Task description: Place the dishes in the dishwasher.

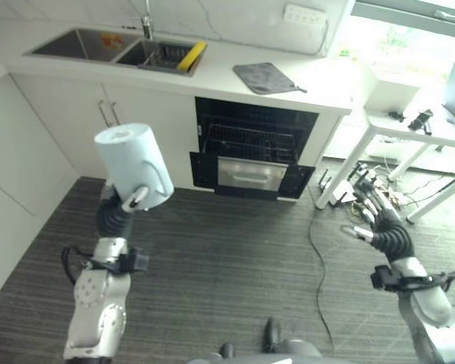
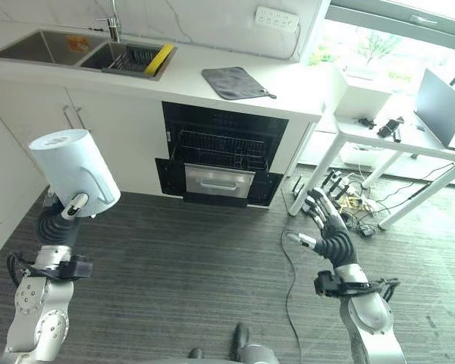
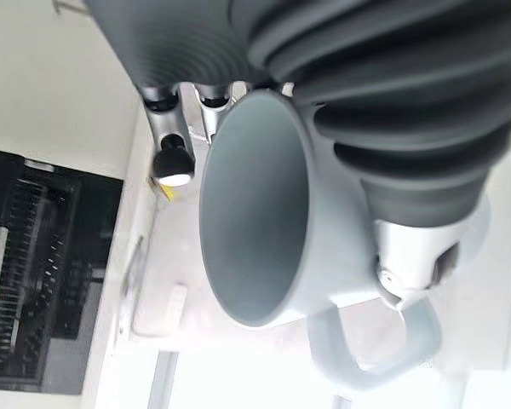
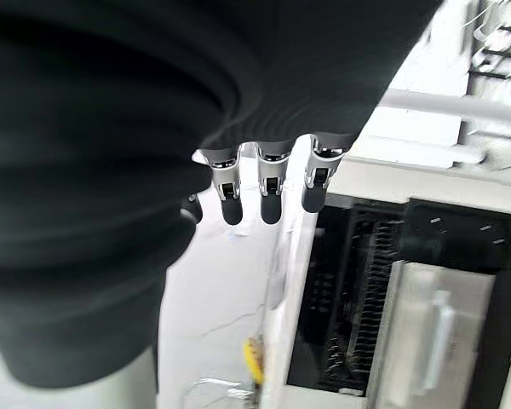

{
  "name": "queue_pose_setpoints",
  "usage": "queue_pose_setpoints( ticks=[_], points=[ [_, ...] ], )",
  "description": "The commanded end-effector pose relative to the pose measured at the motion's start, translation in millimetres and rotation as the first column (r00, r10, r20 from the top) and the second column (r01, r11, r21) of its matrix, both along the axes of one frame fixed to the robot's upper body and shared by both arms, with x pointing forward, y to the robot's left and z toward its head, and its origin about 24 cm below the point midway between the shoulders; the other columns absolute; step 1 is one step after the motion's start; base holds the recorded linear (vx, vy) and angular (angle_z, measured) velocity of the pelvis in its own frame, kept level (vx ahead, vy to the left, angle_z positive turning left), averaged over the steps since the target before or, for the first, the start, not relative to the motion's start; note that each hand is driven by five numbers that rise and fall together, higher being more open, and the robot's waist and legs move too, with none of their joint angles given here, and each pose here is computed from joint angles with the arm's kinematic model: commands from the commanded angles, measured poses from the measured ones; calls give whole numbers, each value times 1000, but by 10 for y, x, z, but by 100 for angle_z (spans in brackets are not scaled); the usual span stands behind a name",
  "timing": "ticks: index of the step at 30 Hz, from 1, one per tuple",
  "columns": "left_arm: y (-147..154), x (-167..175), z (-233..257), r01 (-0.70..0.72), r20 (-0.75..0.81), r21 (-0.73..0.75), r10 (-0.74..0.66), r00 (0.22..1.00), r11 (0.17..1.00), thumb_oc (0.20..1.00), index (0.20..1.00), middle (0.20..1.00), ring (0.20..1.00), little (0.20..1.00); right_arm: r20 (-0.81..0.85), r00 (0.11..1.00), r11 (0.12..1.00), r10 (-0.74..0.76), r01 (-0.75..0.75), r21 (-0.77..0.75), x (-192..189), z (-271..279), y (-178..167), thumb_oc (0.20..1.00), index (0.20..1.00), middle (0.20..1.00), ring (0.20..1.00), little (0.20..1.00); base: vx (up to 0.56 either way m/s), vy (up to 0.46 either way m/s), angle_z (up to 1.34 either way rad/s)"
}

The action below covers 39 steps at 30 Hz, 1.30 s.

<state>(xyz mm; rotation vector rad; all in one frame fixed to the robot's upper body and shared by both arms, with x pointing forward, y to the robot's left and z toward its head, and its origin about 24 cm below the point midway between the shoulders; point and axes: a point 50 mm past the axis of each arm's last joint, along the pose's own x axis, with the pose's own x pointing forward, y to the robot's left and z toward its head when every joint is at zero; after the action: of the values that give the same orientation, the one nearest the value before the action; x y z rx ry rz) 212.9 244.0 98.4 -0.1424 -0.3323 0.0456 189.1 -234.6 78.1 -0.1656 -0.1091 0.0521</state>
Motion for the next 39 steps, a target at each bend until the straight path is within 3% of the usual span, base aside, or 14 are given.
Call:
queue_pose_setpoints(
  ticks=[1,4,18,39],
  points=[
    [-140,-35,380,60,187,60,-70,980,996,200,200,200,200,200,206,978,1000,15,-19,14,179,373,38,1000,1000,1000,1000,1000,291,-215,65],
    [-166,-37,435,53,198,111,-74,977,992,200,200,200,200,200,209,978,1000,25,-27,5,201,403,60,1000,1000,1000,1000,1000,259,-240,49],
    [-138,-137,283,72,151,33,-76,986,997,200,200,200,200,200,231,972,999,28,-24,-21,215,456,-16,1000,1000,1000,1000,1000,191,-210,0],
    [-137,-30,332,81,172,22,-83,982,997,200,200,200,200,200,239,970,998,-42,49,-26,143,505,-137,1000,1000,1000,1000,1000,164,206,-20]
  ],
)
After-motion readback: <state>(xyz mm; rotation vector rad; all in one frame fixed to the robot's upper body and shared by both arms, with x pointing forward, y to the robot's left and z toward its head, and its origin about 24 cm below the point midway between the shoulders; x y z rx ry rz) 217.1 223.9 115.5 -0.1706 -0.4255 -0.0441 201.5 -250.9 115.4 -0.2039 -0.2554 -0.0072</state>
